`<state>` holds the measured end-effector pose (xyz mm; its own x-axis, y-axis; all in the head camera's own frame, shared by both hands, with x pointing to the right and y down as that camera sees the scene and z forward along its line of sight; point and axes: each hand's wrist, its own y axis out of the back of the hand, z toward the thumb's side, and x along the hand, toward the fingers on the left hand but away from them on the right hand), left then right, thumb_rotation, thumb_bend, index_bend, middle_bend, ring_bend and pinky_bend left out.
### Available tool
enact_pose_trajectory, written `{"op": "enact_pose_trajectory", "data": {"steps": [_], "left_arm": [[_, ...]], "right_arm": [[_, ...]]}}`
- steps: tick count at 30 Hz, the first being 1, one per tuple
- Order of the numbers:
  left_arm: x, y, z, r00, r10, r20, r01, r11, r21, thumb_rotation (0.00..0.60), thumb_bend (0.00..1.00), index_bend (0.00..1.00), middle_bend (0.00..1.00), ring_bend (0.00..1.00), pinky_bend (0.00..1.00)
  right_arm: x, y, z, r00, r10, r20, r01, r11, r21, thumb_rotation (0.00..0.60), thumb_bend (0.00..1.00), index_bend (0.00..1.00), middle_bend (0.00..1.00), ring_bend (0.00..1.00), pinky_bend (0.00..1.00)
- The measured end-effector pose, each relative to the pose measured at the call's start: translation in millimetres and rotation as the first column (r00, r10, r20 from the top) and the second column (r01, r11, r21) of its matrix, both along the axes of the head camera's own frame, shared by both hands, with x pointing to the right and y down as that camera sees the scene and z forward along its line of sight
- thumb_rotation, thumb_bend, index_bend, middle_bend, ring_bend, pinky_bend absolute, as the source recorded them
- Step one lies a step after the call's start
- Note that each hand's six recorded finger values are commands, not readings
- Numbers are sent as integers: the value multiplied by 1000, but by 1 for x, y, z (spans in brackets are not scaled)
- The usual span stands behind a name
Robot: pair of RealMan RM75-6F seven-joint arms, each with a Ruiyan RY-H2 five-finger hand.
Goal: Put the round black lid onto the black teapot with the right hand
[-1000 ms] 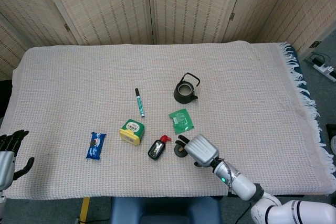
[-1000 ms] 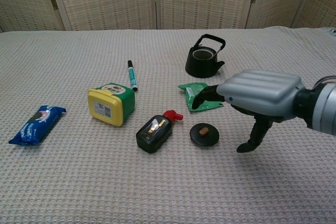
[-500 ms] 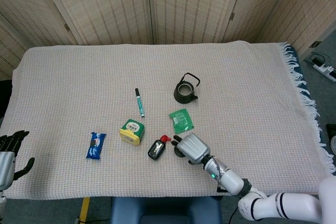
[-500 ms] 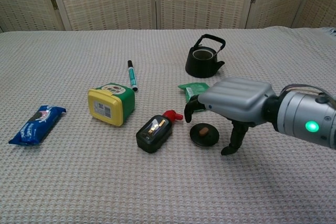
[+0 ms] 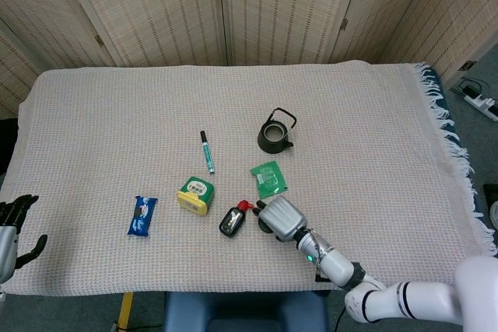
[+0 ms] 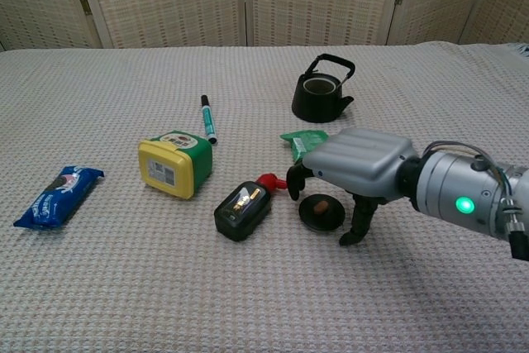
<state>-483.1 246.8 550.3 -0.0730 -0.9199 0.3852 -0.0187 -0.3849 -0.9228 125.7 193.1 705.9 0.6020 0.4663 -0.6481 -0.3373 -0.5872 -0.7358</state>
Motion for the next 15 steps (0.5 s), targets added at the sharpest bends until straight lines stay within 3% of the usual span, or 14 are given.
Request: {"op": "enact_pose_trajectory", "data": {"steps": [5, 15], "left_arm": [[-1, 1, 0, 1000, 0, 1, 0, 1000, -2, 600, 289, 151, 134, 185, 144], [-4, 2, 1, 1000, -7, 0, 7, 1000, -5, 600, 289, 154, 134, 185, 144]], "right_arm": [[-4, -1, 2, 1000, 7, 5, -7, 1000, 0, 600, 199, 347, 346, 880, 723], [-7, 0, 4, 1000, 5, -1, -5, 1000, 7, 600, 238, 397, 397, 896, 723]]}}
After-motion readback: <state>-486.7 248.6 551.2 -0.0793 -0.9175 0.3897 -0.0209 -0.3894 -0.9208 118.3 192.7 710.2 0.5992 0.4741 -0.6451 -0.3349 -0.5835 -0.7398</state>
